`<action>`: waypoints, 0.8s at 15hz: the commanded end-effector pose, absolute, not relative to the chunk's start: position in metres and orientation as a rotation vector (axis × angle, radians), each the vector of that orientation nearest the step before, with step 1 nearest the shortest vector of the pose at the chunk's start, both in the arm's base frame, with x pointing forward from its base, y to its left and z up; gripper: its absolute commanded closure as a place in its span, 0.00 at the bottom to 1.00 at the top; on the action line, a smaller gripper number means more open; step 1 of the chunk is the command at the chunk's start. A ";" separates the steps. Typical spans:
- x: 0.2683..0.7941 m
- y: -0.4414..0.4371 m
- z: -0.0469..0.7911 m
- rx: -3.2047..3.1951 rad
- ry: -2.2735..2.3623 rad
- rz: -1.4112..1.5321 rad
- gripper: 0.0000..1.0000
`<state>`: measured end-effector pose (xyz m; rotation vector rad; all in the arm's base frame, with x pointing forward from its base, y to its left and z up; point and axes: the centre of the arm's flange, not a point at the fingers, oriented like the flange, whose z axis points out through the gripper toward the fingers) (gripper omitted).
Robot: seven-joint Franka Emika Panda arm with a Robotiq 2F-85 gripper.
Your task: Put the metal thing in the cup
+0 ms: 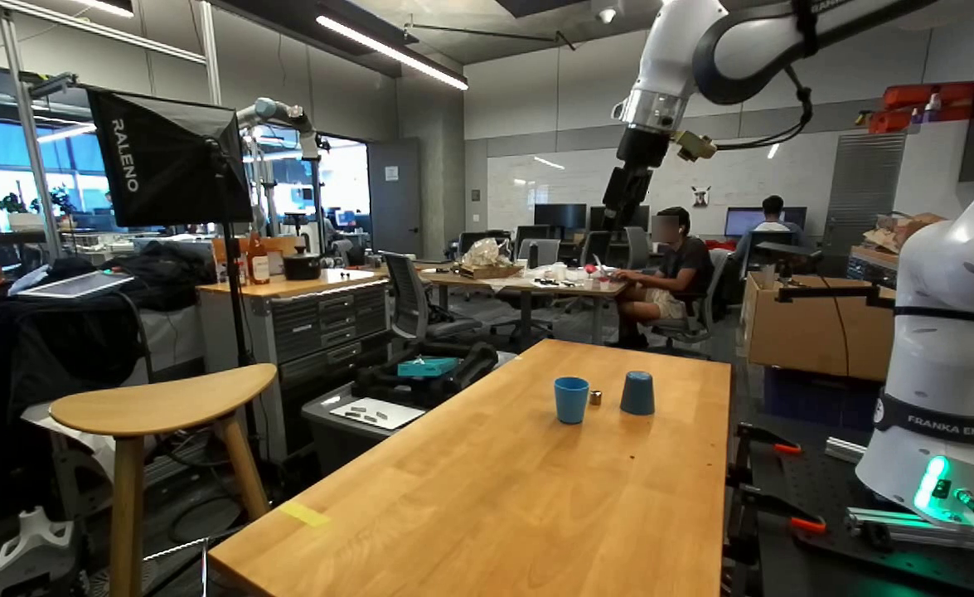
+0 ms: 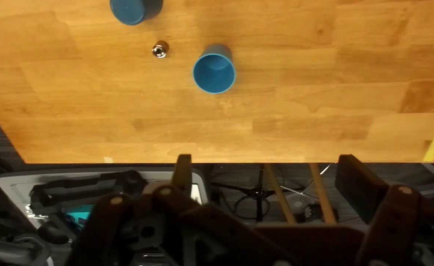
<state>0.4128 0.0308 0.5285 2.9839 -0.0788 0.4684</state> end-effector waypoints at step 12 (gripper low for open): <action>0.450 -0.053 0.356 2.939 -0.390 0.050 0.00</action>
